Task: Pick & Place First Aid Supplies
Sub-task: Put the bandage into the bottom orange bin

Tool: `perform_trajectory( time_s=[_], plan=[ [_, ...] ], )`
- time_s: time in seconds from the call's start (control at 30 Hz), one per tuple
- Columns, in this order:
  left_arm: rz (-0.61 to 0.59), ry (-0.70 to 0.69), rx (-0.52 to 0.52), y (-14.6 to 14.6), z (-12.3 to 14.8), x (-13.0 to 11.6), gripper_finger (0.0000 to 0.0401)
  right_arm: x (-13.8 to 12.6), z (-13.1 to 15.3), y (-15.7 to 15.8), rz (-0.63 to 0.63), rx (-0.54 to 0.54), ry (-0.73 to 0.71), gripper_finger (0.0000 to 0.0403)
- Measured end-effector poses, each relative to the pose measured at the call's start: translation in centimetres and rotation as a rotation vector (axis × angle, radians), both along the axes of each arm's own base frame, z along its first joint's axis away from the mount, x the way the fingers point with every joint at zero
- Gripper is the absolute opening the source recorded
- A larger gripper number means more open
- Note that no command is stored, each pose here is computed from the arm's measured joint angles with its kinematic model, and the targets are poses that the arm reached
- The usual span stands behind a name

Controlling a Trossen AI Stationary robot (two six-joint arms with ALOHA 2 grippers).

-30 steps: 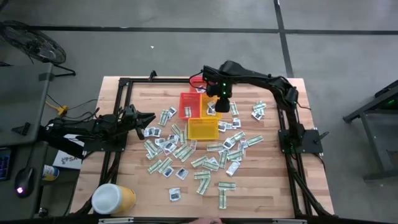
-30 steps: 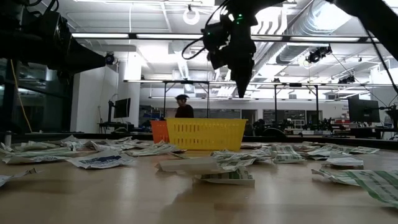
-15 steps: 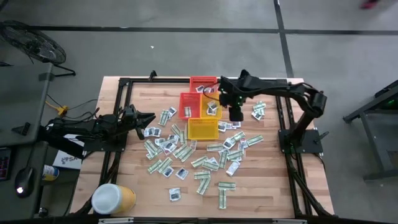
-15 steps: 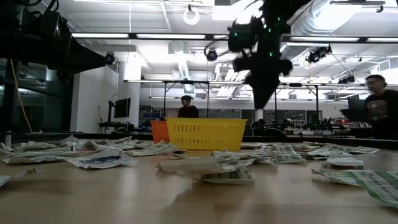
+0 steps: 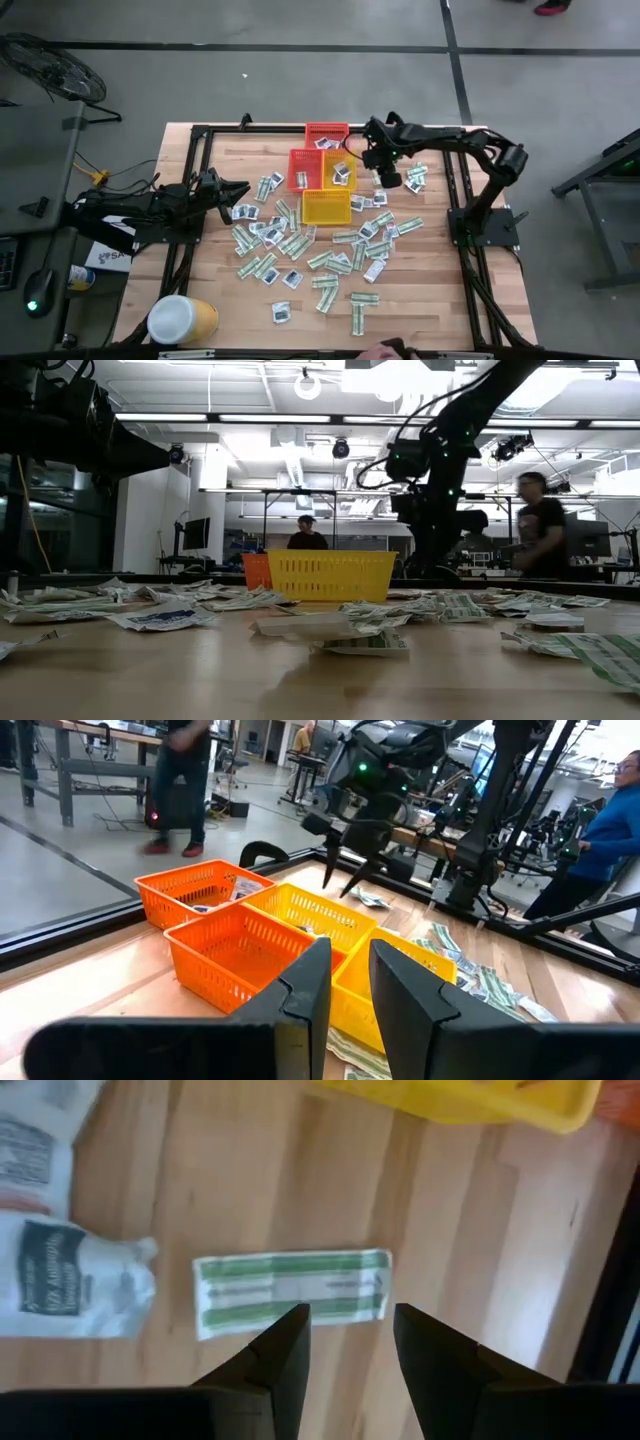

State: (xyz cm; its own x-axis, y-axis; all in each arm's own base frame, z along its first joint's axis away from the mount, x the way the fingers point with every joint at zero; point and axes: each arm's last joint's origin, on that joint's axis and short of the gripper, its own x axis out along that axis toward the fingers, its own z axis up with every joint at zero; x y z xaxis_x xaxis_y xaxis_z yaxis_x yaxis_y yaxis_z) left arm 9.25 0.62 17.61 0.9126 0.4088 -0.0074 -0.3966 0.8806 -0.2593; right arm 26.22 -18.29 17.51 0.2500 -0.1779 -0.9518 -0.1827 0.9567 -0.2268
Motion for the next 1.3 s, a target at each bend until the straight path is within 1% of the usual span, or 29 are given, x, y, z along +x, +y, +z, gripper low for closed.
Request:
perform_trajectory(
  time_s=[0.07, 0.37, 0.47, 0.6, 0.83, 0.97, 1.1, 1.3],
  plan=[
    [0.0, 0.0, 0.0, 0.0, 0.0, 0.0, 0.0073, 0.0, -0.1, -0.6, 0.007, -0.005, -0.01, 0.014],
    [-0.001, 0.0, 0.0, 0.0, 0.0, 0.0, 0.0073, 0.3, -2.0, -3.1, -0.022, 0.058, 0.003, 0.014],
    [0.0, 0.0, 0.0, 0.0, 0.0, 0.0, 0.0073, 0.1, -2.2, -3.3, -0.001, 0.082, -0.002, 0.014],
    [-0.001, 0.0, 0.0, 0.0, 0.0, 0.0, 0.0073, 0.0, -2.4, -3.2, 0.012, 0.086, 0.007, 0.014],
    [0.0, 0.0, 0.0, 0.0, 0.0, 0.0, 0.0073, 0.2, -4.2, -3.6, 0.0, 0.122, 0.032, 0.014],
    [0.0, 0.0, 0.0, 0.0, 0.0, 0.0, 0.0073, 0.3, -5.0, -3.6, -0.028, 0.169, 0.042, 0.0137],
    [0.0, 0.0, 0.0, 0.0, 0.0, 0.0, 0.0073, 0.2, -5.3, -3.5, -0.051, 0.2, 0.044, 0.0115],
    [0.0, 0.0, 0.0, 0.0, 0.0, 0.0, 0.0073, 0.1, -5.3, -3.4, -0.097, 0.222, 0.044, 0.0053]
  ],
)
